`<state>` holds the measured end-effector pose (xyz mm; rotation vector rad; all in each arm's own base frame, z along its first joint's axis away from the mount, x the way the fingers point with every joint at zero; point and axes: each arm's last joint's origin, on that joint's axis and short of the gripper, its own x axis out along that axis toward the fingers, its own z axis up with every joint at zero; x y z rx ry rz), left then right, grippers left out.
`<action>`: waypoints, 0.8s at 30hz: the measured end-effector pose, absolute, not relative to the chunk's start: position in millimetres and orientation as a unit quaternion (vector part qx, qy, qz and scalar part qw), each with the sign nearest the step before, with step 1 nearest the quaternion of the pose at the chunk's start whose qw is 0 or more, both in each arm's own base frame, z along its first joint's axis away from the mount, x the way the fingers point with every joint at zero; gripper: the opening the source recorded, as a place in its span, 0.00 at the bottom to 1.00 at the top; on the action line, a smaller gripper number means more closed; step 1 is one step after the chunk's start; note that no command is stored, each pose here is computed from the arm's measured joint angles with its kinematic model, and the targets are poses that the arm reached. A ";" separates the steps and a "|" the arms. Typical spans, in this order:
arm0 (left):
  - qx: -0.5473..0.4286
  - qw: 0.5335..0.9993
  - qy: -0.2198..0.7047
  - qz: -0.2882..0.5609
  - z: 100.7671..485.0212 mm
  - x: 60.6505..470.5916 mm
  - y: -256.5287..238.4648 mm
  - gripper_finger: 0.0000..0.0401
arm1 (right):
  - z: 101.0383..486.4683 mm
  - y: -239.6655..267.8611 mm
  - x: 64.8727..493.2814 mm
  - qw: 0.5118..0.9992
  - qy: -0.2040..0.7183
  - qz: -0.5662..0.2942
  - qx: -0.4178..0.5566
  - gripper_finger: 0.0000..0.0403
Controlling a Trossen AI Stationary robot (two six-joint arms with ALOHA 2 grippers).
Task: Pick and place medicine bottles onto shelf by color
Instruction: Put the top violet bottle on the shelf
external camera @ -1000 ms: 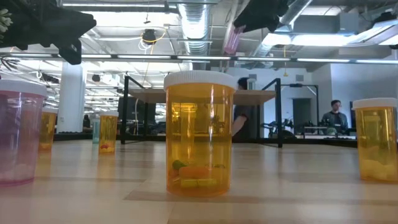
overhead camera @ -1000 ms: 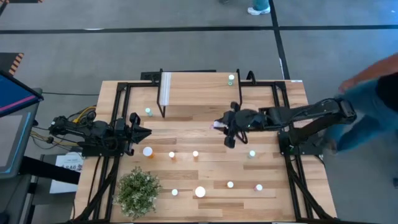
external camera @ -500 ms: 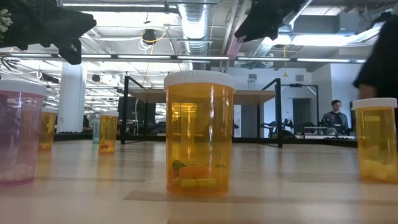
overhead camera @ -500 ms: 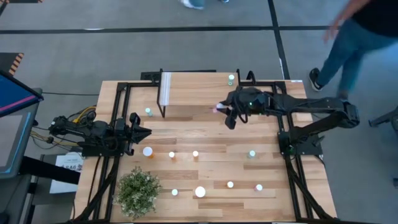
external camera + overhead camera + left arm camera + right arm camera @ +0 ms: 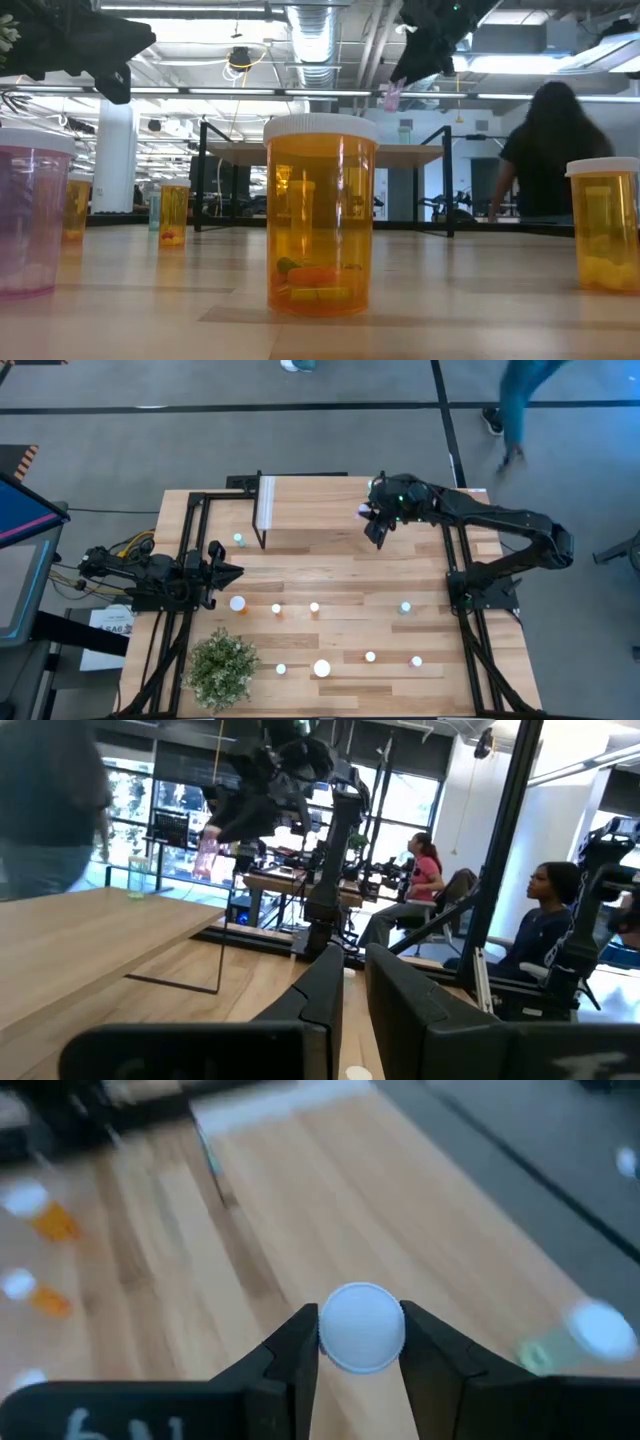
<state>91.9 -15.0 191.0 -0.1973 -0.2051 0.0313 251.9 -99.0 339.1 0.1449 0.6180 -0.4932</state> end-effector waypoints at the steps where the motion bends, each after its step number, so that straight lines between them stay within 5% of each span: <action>1: -0.099 0.990 -0.102 0.016 191.0 91.9 -14.9 0.09 | 342.4 -102.3 251.2 0.917 0.307 -0.245 0.073 0.34; 24: -0.098 0.990 -0.101 0.014 190.8 92.0 -15.1 0.09 | 310.0 -154.8 257.0 0.850 0.420 -0.297 0.118 0.36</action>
